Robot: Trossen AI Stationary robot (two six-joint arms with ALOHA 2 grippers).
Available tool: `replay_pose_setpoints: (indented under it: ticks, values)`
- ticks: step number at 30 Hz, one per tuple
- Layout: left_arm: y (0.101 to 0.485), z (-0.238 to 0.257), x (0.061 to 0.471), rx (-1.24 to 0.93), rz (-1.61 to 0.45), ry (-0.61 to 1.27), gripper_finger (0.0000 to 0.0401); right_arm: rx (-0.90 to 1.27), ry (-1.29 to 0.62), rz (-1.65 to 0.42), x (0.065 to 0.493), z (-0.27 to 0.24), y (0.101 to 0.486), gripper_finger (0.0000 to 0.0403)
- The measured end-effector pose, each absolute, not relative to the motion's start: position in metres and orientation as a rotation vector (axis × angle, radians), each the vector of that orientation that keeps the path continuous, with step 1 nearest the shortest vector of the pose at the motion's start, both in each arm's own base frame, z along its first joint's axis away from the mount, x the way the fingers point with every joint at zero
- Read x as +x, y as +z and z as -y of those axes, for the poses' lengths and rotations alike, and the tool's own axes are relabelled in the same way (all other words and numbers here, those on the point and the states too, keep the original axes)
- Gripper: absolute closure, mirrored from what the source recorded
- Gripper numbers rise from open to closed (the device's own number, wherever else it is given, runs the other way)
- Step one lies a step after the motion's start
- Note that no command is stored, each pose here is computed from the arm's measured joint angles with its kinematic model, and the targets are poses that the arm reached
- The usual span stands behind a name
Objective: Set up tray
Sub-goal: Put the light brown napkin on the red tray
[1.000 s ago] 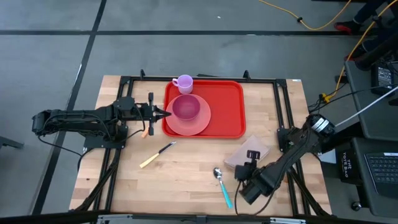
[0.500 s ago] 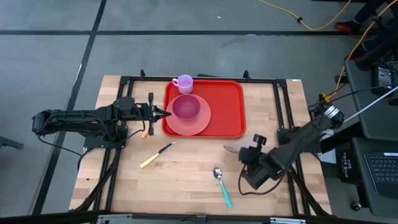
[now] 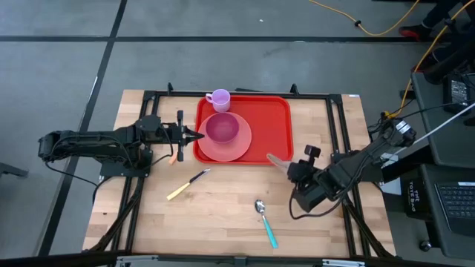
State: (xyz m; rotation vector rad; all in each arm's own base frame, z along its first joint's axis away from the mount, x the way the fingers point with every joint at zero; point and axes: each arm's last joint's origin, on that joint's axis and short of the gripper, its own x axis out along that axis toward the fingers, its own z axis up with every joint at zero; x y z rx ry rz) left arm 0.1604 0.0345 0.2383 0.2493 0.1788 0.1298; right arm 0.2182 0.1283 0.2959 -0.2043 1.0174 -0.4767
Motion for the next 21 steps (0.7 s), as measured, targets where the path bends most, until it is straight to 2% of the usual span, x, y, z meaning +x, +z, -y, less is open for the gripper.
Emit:
replay_pose_setpoints:
  ticks: [7, 16, 21]
  values:
    - [0.239, -0.034, 0.16, 0.25, -0.174, 0.13, 0.0395, -0.239, -0.542, -1.004, 0.216, -0.113, 0.321, 0.0375]
    - [0.239, -0.034, 0.16, 0.25, -0.175, 0.13, 0.0396, -0.356, -0.514, -1.053, 0.225, -0.084, 0.331, 0.0375]
    - [0.239, -0.035, 0.16, 0.25, -0.175, 0.13, 0.0396, -0.333, -0.503, -0.969, 0.217, -0.061, 0.352, 0.0375]
